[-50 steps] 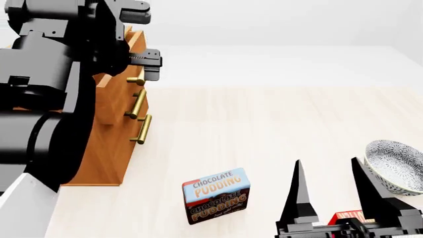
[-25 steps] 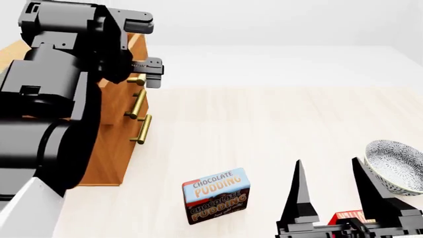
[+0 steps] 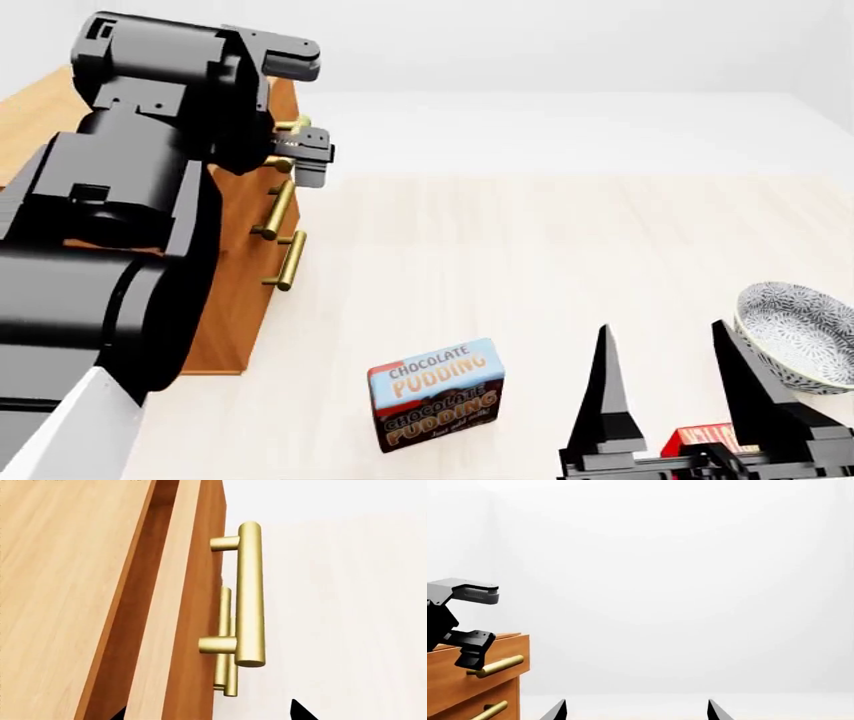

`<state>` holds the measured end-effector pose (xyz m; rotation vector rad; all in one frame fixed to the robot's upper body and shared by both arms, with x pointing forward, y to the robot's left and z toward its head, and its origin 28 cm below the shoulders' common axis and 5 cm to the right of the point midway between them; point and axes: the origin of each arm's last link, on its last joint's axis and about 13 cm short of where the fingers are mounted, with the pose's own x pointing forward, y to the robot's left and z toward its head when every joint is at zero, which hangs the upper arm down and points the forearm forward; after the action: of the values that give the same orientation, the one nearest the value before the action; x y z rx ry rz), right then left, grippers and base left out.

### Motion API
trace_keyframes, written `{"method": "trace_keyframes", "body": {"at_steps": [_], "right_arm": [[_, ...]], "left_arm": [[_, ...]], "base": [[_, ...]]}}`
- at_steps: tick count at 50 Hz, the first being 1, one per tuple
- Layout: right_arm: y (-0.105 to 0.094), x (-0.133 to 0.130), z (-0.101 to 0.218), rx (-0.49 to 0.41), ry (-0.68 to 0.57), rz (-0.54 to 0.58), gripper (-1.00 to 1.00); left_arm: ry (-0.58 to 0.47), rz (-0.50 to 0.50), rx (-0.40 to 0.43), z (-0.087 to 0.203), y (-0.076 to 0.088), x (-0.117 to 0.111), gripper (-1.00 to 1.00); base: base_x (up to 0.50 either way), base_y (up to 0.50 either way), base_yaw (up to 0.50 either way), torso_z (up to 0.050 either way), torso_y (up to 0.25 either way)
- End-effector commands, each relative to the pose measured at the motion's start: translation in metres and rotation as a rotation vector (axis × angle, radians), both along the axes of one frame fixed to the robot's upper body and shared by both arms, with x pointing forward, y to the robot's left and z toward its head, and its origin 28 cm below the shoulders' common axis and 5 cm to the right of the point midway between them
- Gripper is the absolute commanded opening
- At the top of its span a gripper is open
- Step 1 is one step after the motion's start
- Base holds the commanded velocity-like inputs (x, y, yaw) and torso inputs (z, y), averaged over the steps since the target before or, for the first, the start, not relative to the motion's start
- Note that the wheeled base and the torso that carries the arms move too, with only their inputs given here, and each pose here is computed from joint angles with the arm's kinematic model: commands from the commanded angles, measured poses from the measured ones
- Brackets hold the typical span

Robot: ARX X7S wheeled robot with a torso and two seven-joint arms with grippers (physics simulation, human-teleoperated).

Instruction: Put the butter at the back in the top drawer of the cabinet and close it.

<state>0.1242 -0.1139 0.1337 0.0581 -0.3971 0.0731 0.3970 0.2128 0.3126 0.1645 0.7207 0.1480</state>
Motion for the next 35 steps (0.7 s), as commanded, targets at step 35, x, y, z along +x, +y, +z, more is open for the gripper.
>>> {"method": "trace_keyframes", "body": {"at_steps": [35], "right_arm": [[-0.001, -0.005, 0.003, 0.001, -0.011, 0.004, 1.0]], "left_arm": [[0.09, -0.189, -0.211, -0.013, -0.052, -0.014, 1.0]], "base": [[0.0, 0.0, 0.0, 0.0, 0.0]]}}
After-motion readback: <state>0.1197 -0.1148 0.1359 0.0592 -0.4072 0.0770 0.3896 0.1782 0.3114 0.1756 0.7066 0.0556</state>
